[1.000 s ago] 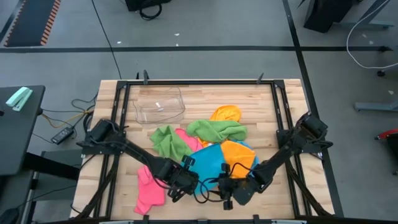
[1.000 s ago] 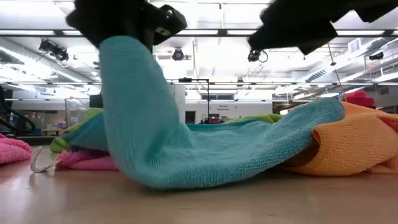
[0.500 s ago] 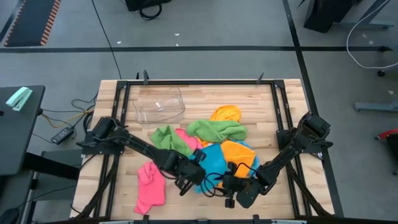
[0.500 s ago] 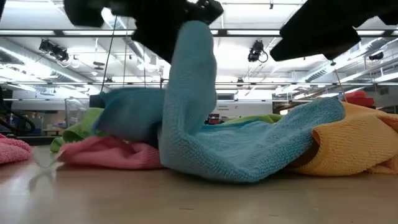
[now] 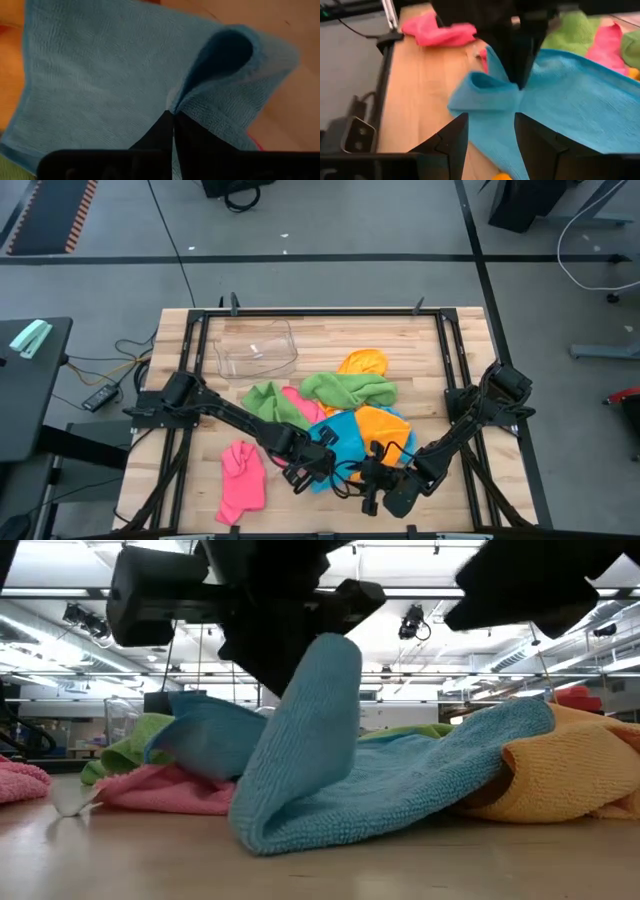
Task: Fold microfiber towels
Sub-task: Fold the left blue microfiber towel
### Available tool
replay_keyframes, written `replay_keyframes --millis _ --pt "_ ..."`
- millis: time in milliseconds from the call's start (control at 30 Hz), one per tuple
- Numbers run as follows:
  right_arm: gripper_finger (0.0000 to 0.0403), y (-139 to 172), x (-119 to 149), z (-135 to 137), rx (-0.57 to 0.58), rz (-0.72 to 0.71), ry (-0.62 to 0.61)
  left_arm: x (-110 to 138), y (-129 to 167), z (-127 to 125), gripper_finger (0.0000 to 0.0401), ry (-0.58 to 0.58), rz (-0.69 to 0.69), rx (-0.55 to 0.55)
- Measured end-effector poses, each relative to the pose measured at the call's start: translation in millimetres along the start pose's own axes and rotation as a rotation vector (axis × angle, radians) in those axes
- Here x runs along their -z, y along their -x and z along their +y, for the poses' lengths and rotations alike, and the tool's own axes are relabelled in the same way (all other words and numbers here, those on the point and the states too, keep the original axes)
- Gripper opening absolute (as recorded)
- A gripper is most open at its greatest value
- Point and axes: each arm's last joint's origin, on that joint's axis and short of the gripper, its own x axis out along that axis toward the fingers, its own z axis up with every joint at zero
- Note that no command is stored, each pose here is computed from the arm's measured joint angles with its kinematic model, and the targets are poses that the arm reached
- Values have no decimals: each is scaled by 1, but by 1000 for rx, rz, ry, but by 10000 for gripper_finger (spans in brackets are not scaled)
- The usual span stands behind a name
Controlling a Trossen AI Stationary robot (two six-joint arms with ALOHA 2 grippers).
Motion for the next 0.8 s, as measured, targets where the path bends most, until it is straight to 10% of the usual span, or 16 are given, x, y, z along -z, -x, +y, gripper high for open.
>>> replay_keyframes --millis 800 --pt "168 1 1 -1 25 -13 28 -3 10 -3 133 169 1 -32"
